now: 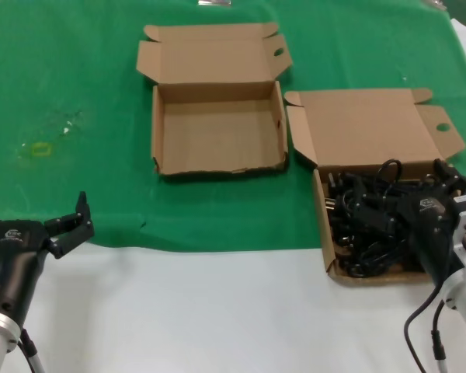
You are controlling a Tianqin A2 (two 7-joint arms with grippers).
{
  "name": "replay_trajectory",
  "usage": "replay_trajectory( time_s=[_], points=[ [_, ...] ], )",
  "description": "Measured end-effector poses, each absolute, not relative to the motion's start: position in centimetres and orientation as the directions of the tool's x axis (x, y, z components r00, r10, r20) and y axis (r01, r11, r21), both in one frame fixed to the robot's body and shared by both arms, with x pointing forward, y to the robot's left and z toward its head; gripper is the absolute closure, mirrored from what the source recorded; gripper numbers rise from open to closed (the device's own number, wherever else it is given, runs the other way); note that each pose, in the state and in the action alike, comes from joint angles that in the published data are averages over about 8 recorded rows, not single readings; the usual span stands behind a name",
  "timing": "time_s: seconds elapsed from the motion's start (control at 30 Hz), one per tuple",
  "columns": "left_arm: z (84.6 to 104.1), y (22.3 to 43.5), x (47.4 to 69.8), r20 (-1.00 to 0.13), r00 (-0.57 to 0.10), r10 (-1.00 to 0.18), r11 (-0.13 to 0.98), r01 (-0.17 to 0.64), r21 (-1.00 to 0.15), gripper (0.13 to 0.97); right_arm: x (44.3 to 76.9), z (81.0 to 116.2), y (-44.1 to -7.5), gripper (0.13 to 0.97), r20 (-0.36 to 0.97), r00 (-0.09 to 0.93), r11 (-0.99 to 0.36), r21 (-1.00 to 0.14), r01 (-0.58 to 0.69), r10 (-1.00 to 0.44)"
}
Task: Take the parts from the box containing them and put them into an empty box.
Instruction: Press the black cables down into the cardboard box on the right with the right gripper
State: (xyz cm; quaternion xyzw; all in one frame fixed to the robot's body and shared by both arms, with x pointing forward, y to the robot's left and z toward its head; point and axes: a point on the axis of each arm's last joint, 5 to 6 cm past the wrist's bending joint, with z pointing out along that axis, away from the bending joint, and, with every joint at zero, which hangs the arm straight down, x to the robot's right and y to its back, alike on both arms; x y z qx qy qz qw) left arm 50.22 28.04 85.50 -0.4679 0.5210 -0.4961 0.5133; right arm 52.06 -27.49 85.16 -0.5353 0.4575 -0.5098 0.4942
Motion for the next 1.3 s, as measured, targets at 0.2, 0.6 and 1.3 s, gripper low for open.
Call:
replay_trajectory(
  time_s=[0.2,0.6,1.3],
  points=[
    [85.5,28.04,50.22,-0.071,-0.035,-0.997,0.07,0.022,-0.997,0.132,52.06,85.16,-27.49,0.13,0.094,0.061,-0.093,-0.996,0.014,-0.994],
    [85.5,28.04,50.22,-0.071,-0.035,-0.997,0.07,0.022,-0.997,0.132,52.06,85.16,-27.49,0.13,0.094,0.061,-0.093,-0.996,0.014,-0.994],
    [85.5,28.04,50.22,-0.071,-0.035,-0.997,0.07,0.022,-0.997,0.233,52.09,85.19,-27.53,0.13,0.093,0.06,-0.093,-0.996,0.015,-0.994]
  ],
)
